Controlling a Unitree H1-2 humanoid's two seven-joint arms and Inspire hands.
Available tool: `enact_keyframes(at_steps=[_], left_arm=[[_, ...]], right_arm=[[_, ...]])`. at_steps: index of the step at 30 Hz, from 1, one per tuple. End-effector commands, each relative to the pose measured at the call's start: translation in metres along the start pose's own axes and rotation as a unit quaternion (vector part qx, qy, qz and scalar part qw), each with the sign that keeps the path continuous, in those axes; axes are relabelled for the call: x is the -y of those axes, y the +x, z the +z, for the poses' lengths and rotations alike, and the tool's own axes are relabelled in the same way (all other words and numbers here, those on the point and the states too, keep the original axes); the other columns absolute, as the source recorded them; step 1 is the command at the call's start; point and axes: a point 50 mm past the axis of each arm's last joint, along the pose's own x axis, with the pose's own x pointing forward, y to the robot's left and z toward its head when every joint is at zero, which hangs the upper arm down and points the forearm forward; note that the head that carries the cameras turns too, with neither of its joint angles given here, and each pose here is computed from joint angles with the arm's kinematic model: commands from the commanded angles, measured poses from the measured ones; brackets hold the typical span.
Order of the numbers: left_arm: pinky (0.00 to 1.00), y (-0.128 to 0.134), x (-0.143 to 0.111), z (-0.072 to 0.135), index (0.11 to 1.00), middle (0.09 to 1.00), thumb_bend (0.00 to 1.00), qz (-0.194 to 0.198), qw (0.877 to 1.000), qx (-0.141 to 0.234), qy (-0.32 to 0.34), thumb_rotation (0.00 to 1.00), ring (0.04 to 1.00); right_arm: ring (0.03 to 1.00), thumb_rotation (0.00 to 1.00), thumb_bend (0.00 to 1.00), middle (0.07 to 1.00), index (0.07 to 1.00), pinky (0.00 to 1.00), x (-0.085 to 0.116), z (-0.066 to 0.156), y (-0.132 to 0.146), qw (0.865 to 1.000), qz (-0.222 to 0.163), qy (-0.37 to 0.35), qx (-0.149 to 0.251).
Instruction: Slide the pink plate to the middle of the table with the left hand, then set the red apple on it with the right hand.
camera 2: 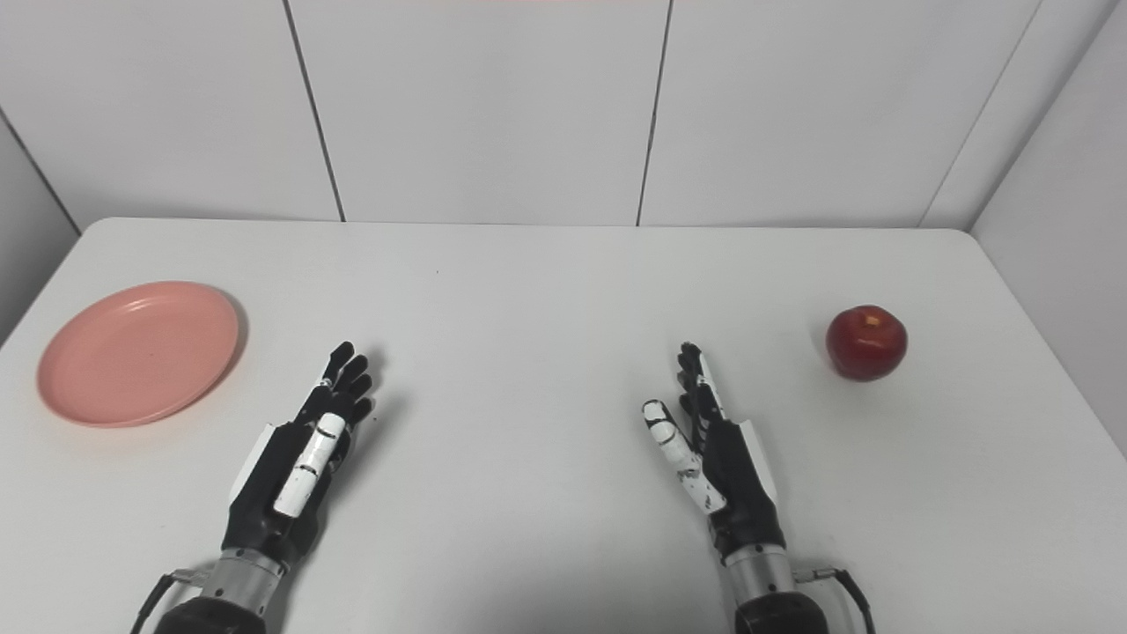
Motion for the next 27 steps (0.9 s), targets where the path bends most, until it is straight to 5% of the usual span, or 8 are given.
enact_keyframes(at_steps=[1, 19, 27], left_arm=[[1.0, 0.0015, -0.0022, 0.0078, 1.0, 1.0, 0.56, -0.004, 1.0, 0.026, 0.015, 0.81, 1.0], [1.0, 0.0074, -0.0008, 0.0058, 1.0, 1.0, 0.54, -0.002, 1.0, 0.014, 0.026, 0.85, 1.0], [1.0, 0.0094, -0.0005, 0.0033, 1.0, 1.0, 0.58, 0.005, 0.999, 0.029, 0.019, 0.71, 1.0]], right_arm=[[1.0, 0.77, 0.69, 1.0, 1.0, 1.0, 0.001, 0.0099, 0.007, 1.0, 0.0, -0.003, 0.017], [1.0, 0.76, 0.71, 1.0, 1.0, 1.0, 0.0067, 0.0069, 0.0088, 1.0, -0.004, -0.02, 0.016], [1.0, 0.76, 0.71, 1.0, 1.0, 1.0, 0.0082, 0.0073, 0.0088, 1.0, -0.002, -0.023, 0.017]])
